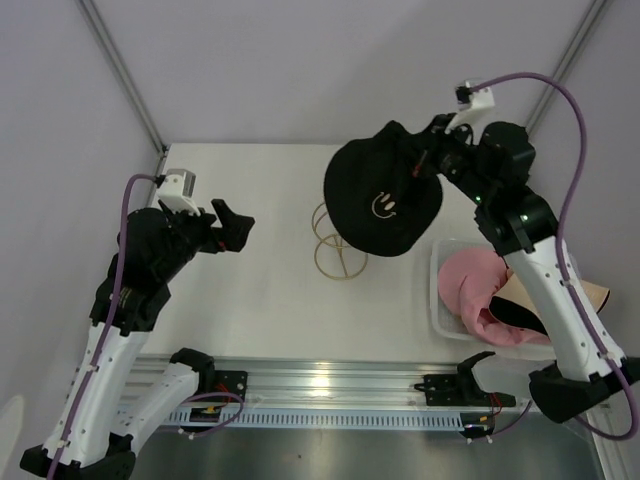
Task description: Stack the hats
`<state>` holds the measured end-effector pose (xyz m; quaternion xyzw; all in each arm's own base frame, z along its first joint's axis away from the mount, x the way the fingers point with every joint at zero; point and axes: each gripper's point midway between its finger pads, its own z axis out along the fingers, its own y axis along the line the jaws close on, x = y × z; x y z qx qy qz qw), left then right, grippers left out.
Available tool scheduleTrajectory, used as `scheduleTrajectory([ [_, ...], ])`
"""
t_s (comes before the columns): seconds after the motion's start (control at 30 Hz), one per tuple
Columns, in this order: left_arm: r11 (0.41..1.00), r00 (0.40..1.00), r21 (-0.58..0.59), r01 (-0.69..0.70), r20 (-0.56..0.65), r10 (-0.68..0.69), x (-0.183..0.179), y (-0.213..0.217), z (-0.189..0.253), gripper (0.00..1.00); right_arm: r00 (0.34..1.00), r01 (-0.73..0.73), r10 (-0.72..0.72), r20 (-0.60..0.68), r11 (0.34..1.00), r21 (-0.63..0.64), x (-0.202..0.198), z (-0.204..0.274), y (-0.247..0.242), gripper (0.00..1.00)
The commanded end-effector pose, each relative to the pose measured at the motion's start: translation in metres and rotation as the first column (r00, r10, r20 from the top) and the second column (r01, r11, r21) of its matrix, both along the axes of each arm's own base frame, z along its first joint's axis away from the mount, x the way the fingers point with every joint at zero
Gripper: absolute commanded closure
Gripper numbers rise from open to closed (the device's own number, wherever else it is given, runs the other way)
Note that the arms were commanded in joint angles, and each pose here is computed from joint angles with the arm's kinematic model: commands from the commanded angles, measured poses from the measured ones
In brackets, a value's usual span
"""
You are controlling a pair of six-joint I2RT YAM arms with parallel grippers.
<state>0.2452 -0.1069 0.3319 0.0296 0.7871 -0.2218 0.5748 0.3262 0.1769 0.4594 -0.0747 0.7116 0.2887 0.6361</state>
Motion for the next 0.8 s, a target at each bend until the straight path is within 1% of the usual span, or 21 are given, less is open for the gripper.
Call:
scheduleTrajectory([
  [0.0,1.0,0.999,0.005,0.013,0.051,-0.014,-0.002,0.0,0.018,0.0,0.979,-0.177,0.181,0.092,0.983,-0.054,-0.001,0.018,0.053,1.0],
  [0.03,1.0,0.999,0.007,0.009,0.052,-0.009,-0.001,0.001,0.019,0.0,0.978,-0.192,0.197,0.068,0.979,-0.072,0.009,0.007,0.068,1.0],
  [0.07,1.0,0.999,0.008,0.003,0.054,-0.003,-0.001,0.002,0.019,0.0,0.978,-0.196,0.201,0.051,0.977,-0.085,0.011,0.001,0.08,1.0],
  [0.1,1.0,0.998,0.011,-0.009,0.057,0.008,0.0,0.004,0.019,0.01,0.977,-0.196,0.203,0.065,0.976,-0.094,0.013,0.01,0.085,1.0],
  [0.13,1.0,0.998,0.012,-0.015,0.057,0.014,-0.001,0.005,0.019,0.0,0.978,-0.204,0.206,0.009,0.971,-0.123,0.024,-0.01,0.095,1.0],
  [0.17,1.0,0.998,0.013,-0.019,0.057,0.018,-0.001,0.006,0.019,0.01,0.978,-0.205,0.207,0.002,0.97,-0.13,0.026,-0.013,0.1,1.0],
  [0.27,0.999,0.997,0.011,-0.041,0.068,0.04,-0.001,0.01,0.021,0.01,0.981,-0.194,0.191,-0.032,0.967,-0.163,0.039,-0.038,0.106,1.0],
  [0.3,0.999,0.997,0.01,-0.043,0.069,0.042,-0.001,0.01,0.021,0.0,0.98,-0.195,0.188,-0.057,0.964,-0.18,0.043,-0.055,0.108,1.0],
  [0.37,0.999,0.997,0.009,-0.04,0.068,0.039,0.0,0.009,0.02,0.0,0.983,-0.185,0.179,-0.05,0.965,-0.186,0.048,-0.064,0.109,1.0],
  [0.47,0.999,0.998,0.014,-0.043,0.054,0.042,0.003,0.009,0.016,0.0,0.981,-0.182,0.161,-0.11,0.961,-0.209,0.051,-0.089,0.109,1.0],
  [0.53,0.999,0.998,0.017,-0.045,0.039,0.044,0.006,0.008,0.013,0.01,0.976,-0.196,0.168,-0.142,0.956,-0.217,0.052,-0.105,0.112,1.0],
  [0.57,0.999,0.998,0.013,-0.043,0.035,0.042,0.007,0.007,0.013,0.0,0.964,-0.237,0.202,-0.173,0.947,-0.217,0.048,-0.122,0.117,1.0],
  [0.7,0.998,1.0,-0.047,-0.029,-0.007,0.029,0.015,-0.003,0.007,0.01,0.942,-0.316,0.284,-0.178,0.929,-0.192,0.044,-0.143,0.133,0.99],
  [0.73,0.995,0.997,-0.08,-0.055,-0.053,0.051,0.023,-0.006,0.001,0.01,0.937,-0.33,0.297,-0.183,0.925,-0.19,0.046,-0.147,0.138,0.99],
  [0.77,0.991,0.994,-0.098,-0.089,-0.078,0.082,0.028,-0.004,0.0,0.01,0.936,-0.335,0.303,-0.181,0.924,-0.187,0.048,-0.142,0.141,0.99],
])
